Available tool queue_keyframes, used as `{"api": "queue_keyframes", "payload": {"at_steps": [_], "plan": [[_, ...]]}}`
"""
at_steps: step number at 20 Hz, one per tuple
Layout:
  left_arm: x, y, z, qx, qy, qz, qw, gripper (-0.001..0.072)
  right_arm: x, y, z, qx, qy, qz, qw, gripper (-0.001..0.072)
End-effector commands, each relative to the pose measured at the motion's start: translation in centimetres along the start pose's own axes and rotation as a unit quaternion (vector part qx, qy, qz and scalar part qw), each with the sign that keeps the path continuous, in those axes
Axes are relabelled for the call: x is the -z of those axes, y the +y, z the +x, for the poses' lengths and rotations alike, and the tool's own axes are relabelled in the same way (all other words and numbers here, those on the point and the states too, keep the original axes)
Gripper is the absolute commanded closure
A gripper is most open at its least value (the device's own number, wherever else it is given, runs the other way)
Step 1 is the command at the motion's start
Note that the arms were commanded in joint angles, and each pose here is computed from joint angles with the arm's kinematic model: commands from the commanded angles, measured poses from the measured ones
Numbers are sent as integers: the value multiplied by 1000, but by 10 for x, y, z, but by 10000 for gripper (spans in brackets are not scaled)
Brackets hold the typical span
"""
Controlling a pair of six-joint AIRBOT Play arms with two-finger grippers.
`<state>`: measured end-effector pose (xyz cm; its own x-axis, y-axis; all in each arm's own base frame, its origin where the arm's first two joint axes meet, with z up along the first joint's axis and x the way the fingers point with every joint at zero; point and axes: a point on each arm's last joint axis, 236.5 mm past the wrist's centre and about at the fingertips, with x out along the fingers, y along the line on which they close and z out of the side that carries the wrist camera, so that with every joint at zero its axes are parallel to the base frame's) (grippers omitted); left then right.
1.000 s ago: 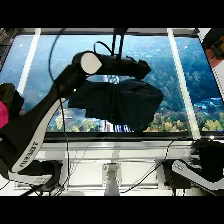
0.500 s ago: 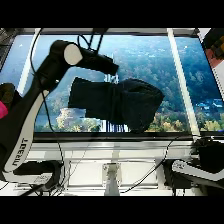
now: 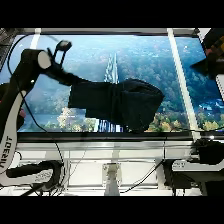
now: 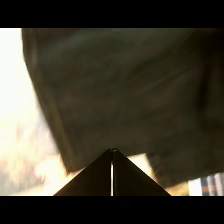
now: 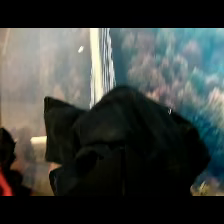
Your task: Fold the clothes and pants, and hang the long-sleeved shirts on hangers.
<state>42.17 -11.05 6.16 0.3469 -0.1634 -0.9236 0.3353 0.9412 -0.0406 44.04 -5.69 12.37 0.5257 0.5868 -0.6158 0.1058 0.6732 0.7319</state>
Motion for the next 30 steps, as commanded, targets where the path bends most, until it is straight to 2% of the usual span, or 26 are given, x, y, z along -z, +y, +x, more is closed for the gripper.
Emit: {"api": "queue_keyframes", "payload": {"at_steps": [1,4,5,6,7,11,14,18,21,27,30], "plan": [[43,35,17,13,33,-78,996,689,59,-47,45,-13,81,117,990,672],[49,41,19,42,31,-125,991,688,107,-89,82,29,118,172,978,659],[47,37,18,52,28,-129,990,688,120,-100,91,46,129,176,975,586],[46,35,17,55,27,-129,990,687,130,-108,99,62,140,177,972,417],[45,31,18,57,28,-124,990,687,137,-111,104,72,154,171,970,318],[44,20,19,61,30,-113,991,687,139,-115,123,86,157,175,968,319],[44,19,19,62,30,-116,991,688,142,-120,136,82,160,214,960,316],[48,17,18,64,40,-123,990,687,122,-131,148,81,114,230,963,315],[50,15,18,69,45,-124,989,687,97,-111,153,30,71,264,961,317],[49,11,17,77,43,-126,988,688,53,-98,143,21,24,236,971,318],[49,11,17,77,43,-126,988,687,59,-109,145,51,31,239,969,318]]}}
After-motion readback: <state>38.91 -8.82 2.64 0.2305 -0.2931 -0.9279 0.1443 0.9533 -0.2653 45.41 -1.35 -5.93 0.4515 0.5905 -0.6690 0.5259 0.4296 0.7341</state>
